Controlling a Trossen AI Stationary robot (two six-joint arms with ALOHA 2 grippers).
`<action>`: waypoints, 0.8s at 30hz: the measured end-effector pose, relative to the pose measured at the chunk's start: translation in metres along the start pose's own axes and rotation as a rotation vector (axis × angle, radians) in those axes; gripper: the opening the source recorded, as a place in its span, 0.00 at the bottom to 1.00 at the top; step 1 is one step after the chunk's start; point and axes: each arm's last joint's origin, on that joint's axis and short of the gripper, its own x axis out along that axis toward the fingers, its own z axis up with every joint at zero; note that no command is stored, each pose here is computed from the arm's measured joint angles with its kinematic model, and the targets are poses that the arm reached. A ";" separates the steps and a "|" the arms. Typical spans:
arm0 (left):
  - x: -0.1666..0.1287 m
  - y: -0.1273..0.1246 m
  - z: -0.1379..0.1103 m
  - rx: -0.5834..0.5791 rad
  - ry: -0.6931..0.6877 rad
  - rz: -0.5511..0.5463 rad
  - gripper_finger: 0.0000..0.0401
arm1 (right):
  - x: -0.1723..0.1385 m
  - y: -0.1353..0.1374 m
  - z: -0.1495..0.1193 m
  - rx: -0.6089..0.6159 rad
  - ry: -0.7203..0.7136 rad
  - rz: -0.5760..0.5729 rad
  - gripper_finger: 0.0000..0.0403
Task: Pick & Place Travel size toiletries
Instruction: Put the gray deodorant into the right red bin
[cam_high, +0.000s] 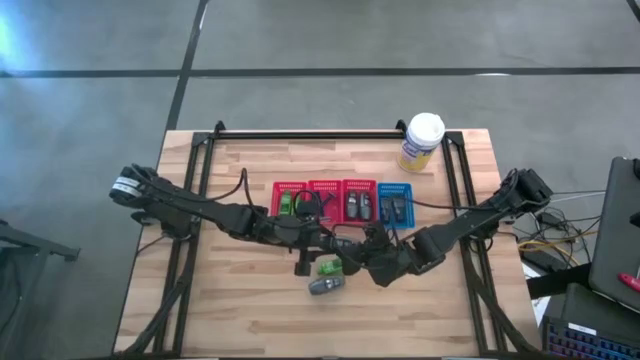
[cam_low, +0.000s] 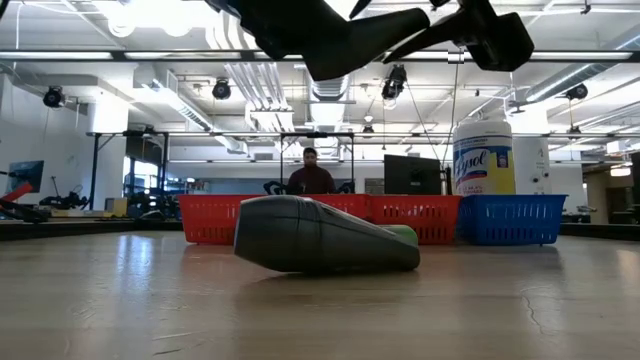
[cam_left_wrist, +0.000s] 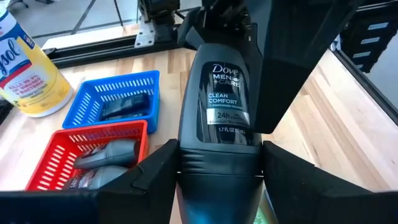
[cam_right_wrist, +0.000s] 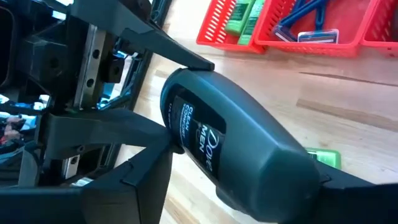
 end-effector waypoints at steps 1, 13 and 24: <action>0.000 0.001 0.000 -0.001 0.001 0.002 0.52 | 0.000 0.000 0.000 0.000 -0.001 -0.001 0.54; 0.000 0.001 -0.002 -0.001 0.019 -0.022 0.52 | 0.000 0.000 0.005 -0.013 -0.028 -0.003 0.44; 0.000 -0.001 -0.005 -0.007 0.046 -0.061 0.49 | 0.005 -0.002 0.011 -0.028 -0.051 -0.019 0.54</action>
